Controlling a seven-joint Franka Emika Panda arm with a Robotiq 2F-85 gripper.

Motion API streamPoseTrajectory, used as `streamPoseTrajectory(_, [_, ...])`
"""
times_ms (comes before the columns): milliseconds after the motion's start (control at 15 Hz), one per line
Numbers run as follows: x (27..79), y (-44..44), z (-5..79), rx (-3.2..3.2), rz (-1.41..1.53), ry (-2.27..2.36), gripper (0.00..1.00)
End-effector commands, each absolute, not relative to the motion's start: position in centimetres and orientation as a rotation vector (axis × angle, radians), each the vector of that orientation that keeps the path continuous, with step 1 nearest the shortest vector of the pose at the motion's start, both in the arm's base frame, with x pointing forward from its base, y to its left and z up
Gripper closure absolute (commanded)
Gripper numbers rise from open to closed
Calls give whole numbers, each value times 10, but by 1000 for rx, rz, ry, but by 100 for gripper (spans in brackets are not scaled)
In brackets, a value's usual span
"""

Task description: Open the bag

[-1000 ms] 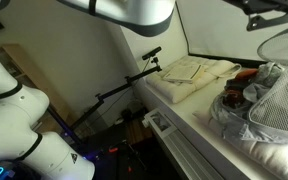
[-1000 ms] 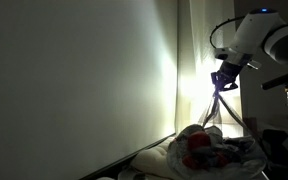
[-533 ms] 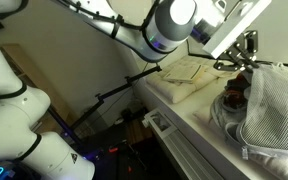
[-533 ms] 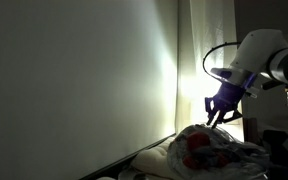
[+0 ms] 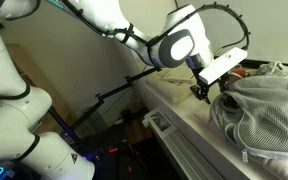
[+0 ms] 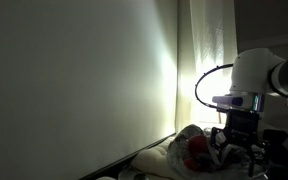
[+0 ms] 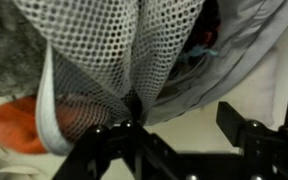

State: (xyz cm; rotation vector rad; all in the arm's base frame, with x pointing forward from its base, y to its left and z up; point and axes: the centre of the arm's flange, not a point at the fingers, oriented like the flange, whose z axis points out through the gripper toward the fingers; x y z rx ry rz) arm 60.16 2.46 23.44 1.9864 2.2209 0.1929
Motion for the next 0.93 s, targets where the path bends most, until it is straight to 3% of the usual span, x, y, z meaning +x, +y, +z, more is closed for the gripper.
streamPoseTrajectory(0, [608,26,224,1927,-4,2287,0])
streamPoseTrajectory(133, [608,29,218,1894,-95,2293,0])
streamPoseTrajectory(200, [607,31,217,1865,-128,2298,7])
streamPoseTrajectory(267, [608,34,218,1835,-157,2301,25])
streamPoseTrajectory(867, [613,47,238,1638,-218,2295,94])
